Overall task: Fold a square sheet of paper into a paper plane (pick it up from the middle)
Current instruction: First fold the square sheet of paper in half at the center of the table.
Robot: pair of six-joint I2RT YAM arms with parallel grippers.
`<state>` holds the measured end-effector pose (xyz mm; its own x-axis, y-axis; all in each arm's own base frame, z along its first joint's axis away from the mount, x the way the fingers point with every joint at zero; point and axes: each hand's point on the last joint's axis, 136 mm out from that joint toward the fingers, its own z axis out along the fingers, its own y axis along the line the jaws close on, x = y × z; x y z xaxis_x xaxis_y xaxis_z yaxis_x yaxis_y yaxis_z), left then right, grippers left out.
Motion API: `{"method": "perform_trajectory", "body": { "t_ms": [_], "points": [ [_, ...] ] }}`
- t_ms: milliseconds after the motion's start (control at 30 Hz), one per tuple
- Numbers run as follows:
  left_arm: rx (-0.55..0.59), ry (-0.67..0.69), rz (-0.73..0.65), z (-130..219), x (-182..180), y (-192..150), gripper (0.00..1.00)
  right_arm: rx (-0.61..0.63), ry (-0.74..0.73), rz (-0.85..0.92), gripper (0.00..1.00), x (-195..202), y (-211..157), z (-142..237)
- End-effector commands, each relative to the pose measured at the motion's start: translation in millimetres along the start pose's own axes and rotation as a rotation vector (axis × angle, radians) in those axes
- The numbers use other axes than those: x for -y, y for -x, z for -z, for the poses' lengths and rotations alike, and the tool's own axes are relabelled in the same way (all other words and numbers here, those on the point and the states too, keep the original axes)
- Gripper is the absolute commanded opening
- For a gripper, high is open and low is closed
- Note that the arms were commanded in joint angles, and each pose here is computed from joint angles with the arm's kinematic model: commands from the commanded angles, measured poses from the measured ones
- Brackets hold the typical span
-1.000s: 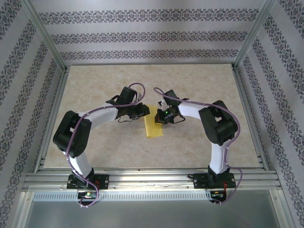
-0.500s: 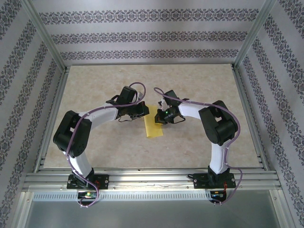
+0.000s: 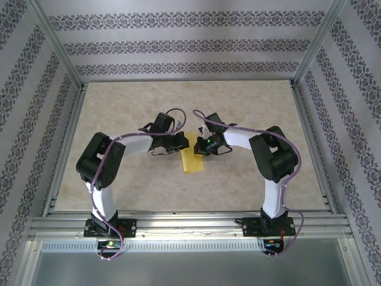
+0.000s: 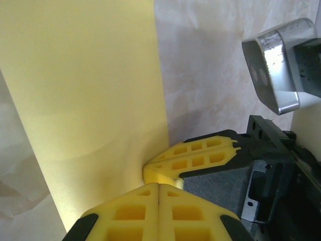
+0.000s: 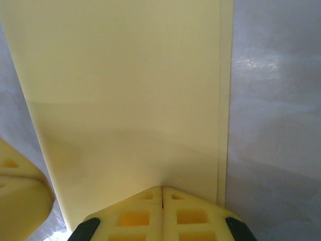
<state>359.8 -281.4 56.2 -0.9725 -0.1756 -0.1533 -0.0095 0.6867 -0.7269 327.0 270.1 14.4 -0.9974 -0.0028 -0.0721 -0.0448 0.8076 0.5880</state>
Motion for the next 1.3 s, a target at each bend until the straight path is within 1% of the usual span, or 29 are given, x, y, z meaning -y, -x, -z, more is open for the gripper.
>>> {"method": "perform_trajectory", "body": {
  "t_ms": [0,100,267,333,433,600,633,733,833,867,933,1000,1067,1200,1267],
  "points": [
    [-0.003,0.031,0.007,-10,-19,-7,0.00,-0.084,-0.150,-0.080,0.00,39,-28,-13],
    [0.005,0.074,0.009,-11,-36,-13,0.00,-0.083,-0.153,-0.080,0.00,40,-30,-12],
    [-0.034,0.167,0.022,-17,-71,-32,0.00,-0.087,-0.165,-0.089,0.00,44,-34,-13],
    [-0.038,0.177,0.029,-16,-77,-36,0.00,-0.086,-0.172,-0.092,0.00,46,-35,-13],
    [-0.039,0.134,0.021,-13,-64,-34,0.01,-0.080,-0.182,-0.097,0.00,48,-35,-12],
    [0.010,0.035,-0.049,19,-2,-13,0.05,-0.069,-0.177,-0.102,0.00,45,-32,-11],
    [0.016,0.028,-0.050,24,4,-12,0.05,-0.069,-0.174,-0.102,0.00,44,-32,-11],
    [0.018,-0.004,-0.018,28,11,-17,0.04,-0.067,-0.183,-0.101,0.00,45,-31,-10],
    [-0.022,-0.066,0.021,18,10,-32,0.03,-0.076,-0.173,-0.101,0.00,45,-33,-13],
    [-0.030,-0.075,0.028,14,8,-37,0.03,-0.079,-0.175,-0.104,0.00,46,-34,-13],
    [-0.041,-0.048,0.056,6,-5,-43,0.02,-0.078,-0.175,-0.105,0.00,47,-35,-14],
    [-0.069,-0.014,0.066,-1,-21,-52,0.02,-0.078,-0.175,-0.105,0.00,47,-35,-13],
    [-0.073,0.042,0.080,-4,-40,-59,0.01,-0.077,-0.172,-0.105,0.00,46,-36,-13],
    [-0.097,0.131,0.069,-2,-66,-75,0.02,-0.075,-0.175,-0.107,0.00,47,-36,-13],
    [-0.104,0.150,0.054,1,-70,-78,0.03,-0.073,-0.179,-0.112,0.00,49,-35,-13]
  ]
}}
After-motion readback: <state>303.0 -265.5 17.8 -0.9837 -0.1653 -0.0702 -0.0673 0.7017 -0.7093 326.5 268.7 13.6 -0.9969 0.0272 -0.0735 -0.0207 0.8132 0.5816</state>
